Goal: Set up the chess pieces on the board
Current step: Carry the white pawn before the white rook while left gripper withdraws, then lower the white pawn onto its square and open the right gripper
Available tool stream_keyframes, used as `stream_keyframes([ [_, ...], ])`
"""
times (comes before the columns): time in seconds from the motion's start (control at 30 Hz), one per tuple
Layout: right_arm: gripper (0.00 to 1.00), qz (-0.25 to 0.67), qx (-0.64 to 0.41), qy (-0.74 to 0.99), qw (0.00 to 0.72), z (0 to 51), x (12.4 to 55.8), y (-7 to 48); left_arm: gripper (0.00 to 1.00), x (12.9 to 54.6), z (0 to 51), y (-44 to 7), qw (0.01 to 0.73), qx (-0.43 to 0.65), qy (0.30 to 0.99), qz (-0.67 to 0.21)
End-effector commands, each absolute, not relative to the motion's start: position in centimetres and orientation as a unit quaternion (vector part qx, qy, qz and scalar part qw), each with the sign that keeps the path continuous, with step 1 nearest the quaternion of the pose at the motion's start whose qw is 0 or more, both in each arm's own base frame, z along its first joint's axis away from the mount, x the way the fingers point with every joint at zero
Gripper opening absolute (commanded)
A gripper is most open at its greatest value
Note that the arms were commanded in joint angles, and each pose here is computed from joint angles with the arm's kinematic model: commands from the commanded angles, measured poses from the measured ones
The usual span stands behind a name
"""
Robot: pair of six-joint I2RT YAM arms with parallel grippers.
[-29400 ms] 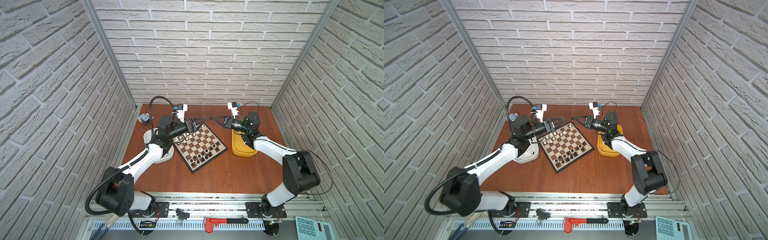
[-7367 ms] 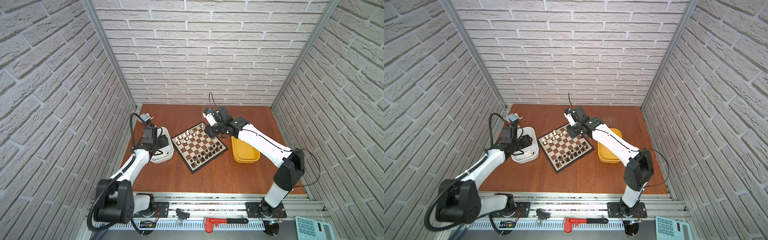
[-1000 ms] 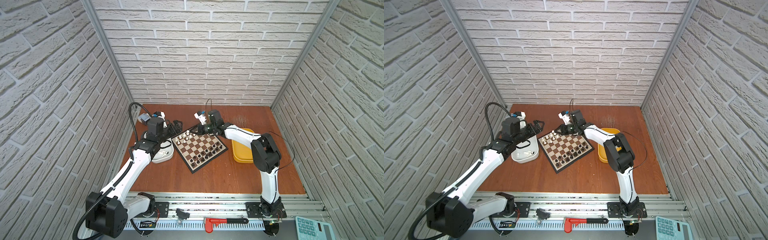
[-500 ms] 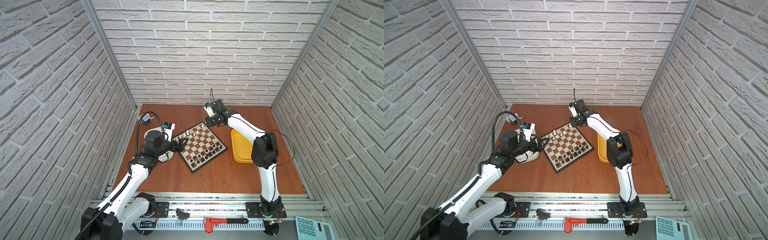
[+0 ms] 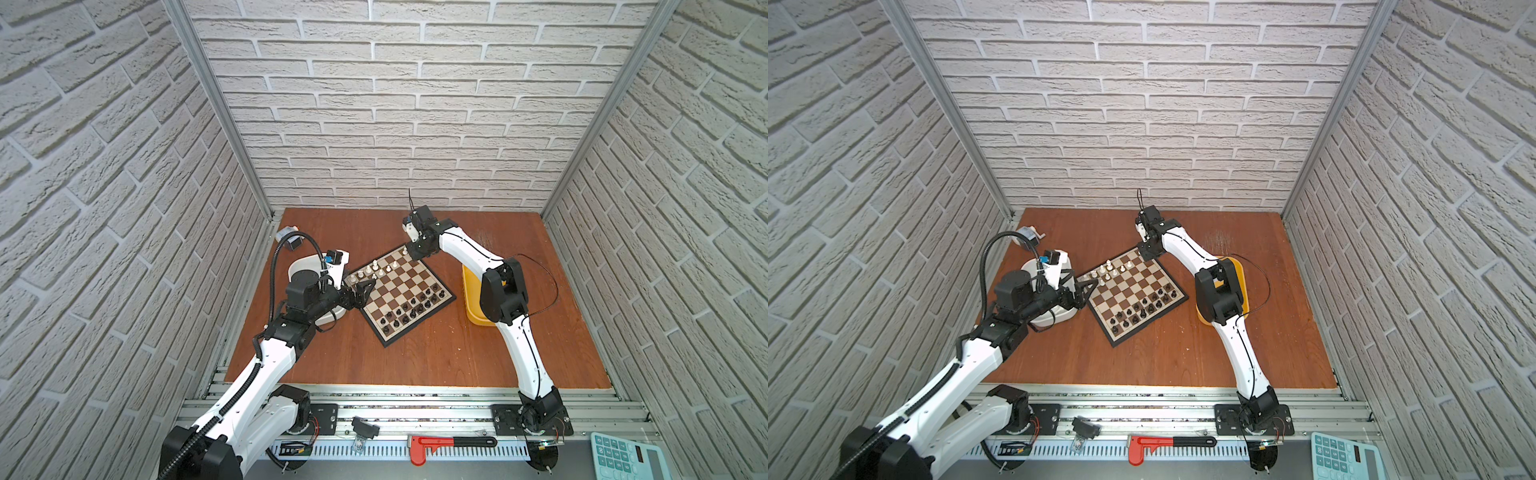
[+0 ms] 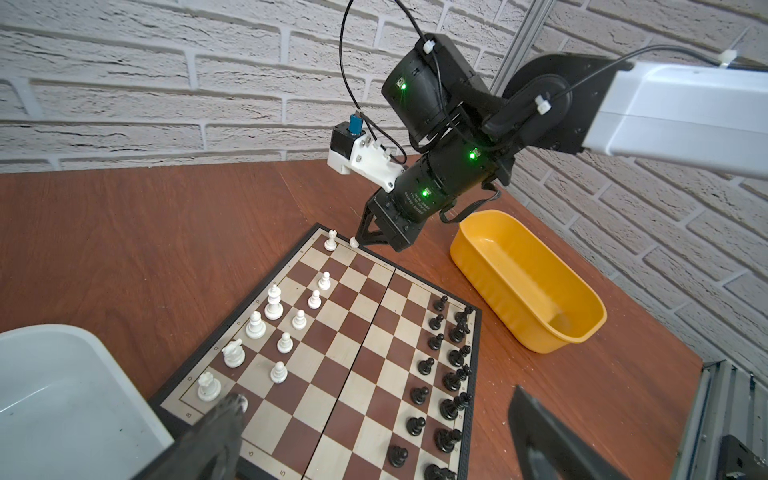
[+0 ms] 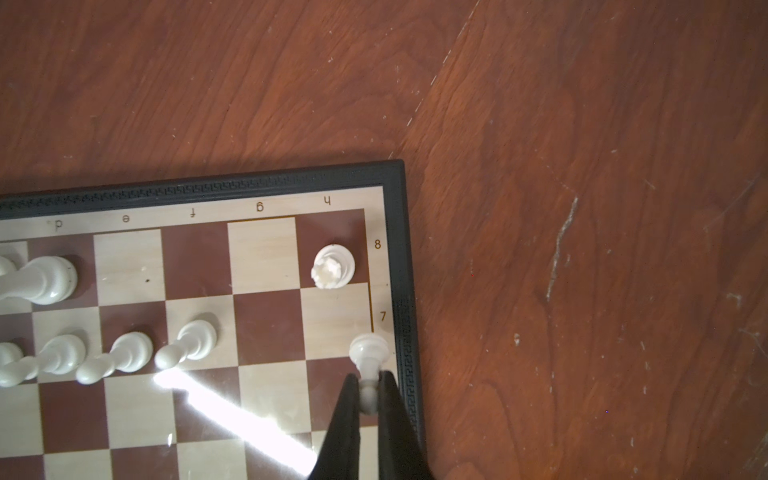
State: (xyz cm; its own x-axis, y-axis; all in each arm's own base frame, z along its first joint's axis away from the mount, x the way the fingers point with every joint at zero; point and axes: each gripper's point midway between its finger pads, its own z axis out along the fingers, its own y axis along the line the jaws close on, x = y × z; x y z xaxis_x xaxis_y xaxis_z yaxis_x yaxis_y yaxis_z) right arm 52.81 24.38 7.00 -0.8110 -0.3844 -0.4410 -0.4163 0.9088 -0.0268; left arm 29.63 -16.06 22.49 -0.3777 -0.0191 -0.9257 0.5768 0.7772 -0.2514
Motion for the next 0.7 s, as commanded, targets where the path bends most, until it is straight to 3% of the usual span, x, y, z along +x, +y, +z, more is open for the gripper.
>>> stream_keyframes([
  [0.0, 0.06, 0.046, -0.224, 0.945, 0.234, 8.0, 52.9, 25.6, 0.98, 30.2, 23.5, -15.8, 0.557, 0.182, 0.763, -0.274],
  [0.67, 0.07, 0.050, -0.229, 0.949, 0.209, 5.8, 52.6, 26.1, 0.98, 30.6, 23.6, -15.3, 0.562, 0.167, 0.762, -0.277],
])
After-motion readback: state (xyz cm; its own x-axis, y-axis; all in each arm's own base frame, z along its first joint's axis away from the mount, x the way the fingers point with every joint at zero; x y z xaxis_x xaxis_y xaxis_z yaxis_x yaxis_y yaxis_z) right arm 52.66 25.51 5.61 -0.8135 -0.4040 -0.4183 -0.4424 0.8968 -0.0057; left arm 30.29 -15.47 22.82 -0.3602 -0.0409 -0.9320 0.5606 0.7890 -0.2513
